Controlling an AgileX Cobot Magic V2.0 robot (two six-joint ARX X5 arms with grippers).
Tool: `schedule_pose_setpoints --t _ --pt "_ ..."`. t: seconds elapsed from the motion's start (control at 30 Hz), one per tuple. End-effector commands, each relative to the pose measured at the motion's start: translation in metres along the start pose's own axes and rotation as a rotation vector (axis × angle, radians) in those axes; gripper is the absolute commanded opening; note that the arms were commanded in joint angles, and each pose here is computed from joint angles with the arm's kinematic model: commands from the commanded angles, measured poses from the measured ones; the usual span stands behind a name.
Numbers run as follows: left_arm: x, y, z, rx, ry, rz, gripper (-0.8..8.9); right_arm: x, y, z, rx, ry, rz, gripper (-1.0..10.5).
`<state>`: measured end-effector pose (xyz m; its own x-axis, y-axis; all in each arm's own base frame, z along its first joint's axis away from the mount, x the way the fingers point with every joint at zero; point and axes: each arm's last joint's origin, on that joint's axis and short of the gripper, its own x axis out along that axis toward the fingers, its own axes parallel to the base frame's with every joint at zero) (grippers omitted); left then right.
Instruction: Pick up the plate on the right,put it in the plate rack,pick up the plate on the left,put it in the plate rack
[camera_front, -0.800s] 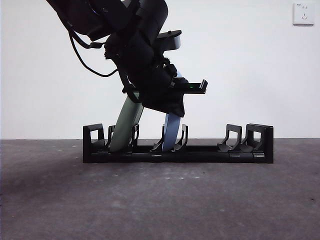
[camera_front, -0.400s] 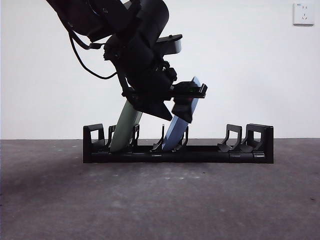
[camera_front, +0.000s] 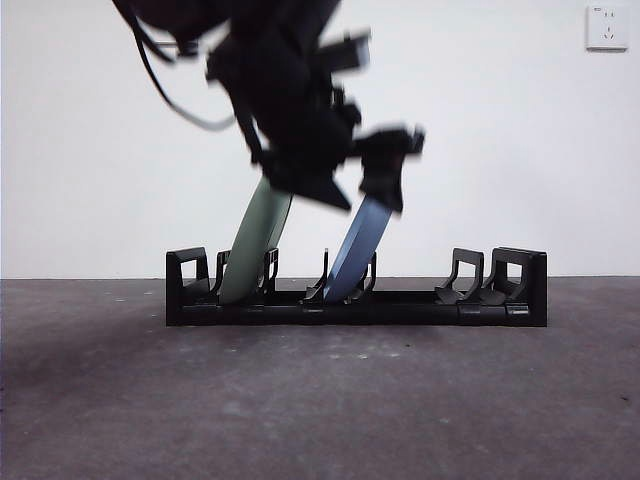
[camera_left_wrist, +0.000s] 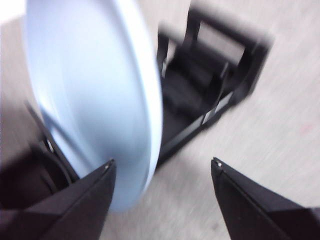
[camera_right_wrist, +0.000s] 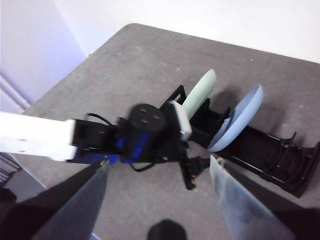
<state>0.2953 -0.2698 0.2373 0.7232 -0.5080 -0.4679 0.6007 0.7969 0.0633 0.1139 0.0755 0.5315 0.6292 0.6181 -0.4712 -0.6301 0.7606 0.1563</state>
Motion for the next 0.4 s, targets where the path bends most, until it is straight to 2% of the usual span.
schedule_pose_setpoints --t 0.03,0.27,0.4 --pt "-0.024 -0.003 0.015 0.006 -0.042 -0.014 3.22 0.001 -0.001 -0.003 -0.010 0.027 -0.019 3.5" --pt "-0.102 -0.002 0.039 0.046 -0.004 -0.040 3.19 0.003 -0.001 -0.004 -0.017 0.035 -0.024 3.5" --pt "-0.164 0.004 0.046 0.053 -0.003 -0.051 3.19 0.015 -0.004 -0.012 -0.016 0.093 -0.027 3.5"
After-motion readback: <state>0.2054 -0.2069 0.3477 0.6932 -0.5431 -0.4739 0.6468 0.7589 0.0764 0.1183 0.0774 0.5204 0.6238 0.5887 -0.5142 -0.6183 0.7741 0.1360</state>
